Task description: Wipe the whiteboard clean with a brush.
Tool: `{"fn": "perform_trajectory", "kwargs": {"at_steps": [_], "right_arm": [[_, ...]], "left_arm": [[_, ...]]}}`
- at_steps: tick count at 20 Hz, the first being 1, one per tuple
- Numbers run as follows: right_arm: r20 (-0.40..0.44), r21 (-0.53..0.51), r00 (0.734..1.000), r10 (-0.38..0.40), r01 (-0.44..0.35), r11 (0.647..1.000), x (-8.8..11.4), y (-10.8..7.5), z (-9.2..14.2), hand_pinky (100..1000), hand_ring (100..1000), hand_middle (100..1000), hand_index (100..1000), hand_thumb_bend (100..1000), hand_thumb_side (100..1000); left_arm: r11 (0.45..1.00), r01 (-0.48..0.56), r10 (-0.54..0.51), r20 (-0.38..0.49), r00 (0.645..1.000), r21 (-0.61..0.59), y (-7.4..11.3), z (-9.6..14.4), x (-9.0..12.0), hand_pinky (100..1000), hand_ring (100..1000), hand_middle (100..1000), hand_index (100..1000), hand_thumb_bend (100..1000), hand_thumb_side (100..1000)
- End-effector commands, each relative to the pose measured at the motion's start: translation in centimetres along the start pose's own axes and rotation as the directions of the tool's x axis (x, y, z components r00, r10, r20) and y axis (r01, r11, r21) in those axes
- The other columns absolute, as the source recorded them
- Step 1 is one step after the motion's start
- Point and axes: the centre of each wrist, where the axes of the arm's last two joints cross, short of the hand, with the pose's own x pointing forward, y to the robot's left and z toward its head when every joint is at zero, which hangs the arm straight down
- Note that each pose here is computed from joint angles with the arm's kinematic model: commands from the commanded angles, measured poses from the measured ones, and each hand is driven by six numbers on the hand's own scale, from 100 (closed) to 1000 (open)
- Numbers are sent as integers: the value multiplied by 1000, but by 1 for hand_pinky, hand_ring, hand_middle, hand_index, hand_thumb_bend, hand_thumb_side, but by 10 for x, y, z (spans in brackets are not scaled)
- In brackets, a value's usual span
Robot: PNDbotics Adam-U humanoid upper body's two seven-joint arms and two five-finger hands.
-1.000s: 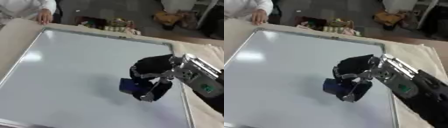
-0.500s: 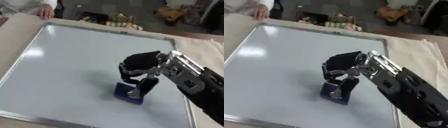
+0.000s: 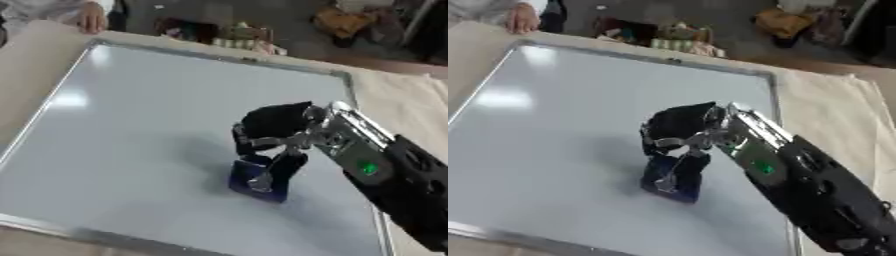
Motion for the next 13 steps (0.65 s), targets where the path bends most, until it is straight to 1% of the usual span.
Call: {"fn": "perform_trajectory", "kwargs": {"at_steps": [1,4,8,12,13], "right_arm": [[-15,-20,1000,19,-19,1000,-2,-7,7,499,497,107,212,100,466],[-13,-59,1000,10,-11,998,-1,-12,12,508,496,106,212,100,491],[-3,-134,1000,-1,1,991,3,-24,24,514,490,100,203,100,512],[3,-229,1000,-25,25,973,8,-37,41,535,492,101,203,100,561],[3,-258,999,-36,35,965,9,-40,46,553,497,108,208,100,576]], "left_arm": [[1000,7,-7,19,1000,-10,0,-4,6,672,651,573,634,302,956],[1000,9,-9,17,1000,-9,0,-3,6,673,651,573,634,302,956],[1000,13,-12,15,1000,-7,1,-3,5,673,651,573,634,304,957],[1000,14,-14,16,1000,-4,2,-2,5,675,652,575,636,306,957],[1000,14,-14,16,1000,-3,2,-2,5,675,652,575,637,306,958]]}}
